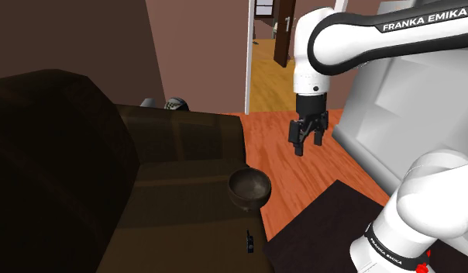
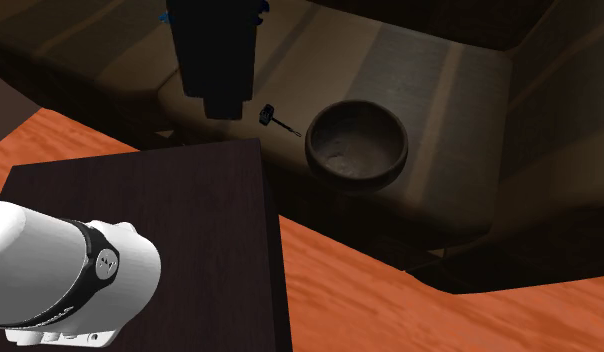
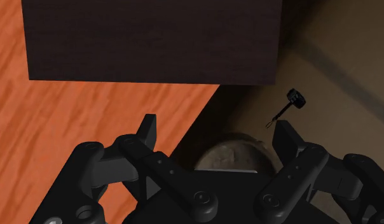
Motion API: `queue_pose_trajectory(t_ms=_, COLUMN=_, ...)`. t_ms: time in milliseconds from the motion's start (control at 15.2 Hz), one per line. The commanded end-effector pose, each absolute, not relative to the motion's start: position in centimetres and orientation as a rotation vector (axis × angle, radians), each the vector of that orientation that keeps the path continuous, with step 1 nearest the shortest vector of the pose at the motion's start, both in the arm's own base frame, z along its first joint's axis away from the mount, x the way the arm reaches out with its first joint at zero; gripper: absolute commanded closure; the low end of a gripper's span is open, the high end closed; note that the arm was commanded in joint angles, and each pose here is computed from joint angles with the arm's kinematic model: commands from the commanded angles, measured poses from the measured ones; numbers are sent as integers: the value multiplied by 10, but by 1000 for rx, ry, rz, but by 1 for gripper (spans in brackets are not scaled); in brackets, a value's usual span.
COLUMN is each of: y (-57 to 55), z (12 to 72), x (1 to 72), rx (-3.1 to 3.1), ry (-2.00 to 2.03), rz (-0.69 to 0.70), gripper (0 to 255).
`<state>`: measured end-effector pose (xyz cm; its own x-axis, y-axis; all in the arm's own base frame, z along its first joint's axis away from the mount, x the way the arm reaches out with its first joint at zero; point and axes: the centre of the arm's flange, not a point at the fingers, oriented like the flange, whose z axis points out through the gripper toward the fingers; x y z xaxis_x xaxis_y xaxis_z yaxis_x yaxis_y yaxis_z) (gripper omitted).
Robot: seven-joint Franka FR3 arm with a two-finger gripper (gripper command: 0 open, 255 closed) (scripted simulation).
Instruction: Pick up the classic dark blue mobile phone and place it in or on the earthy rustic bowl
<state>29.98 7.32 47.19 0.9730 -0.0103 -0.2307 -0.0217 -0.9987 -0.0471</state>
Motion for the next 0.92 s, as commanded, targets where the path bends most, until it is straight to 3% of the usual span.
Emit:
queue_pose_trajectory(t_ms=0, y=87, z=450, x=305, rx=-3061, ry=32, rz=360, gripper=0)
queue_pose_trajectory(t_ms=858, y=181, z=313, x=319, rx=-2997, ry=60, rz=382, gripper=0)
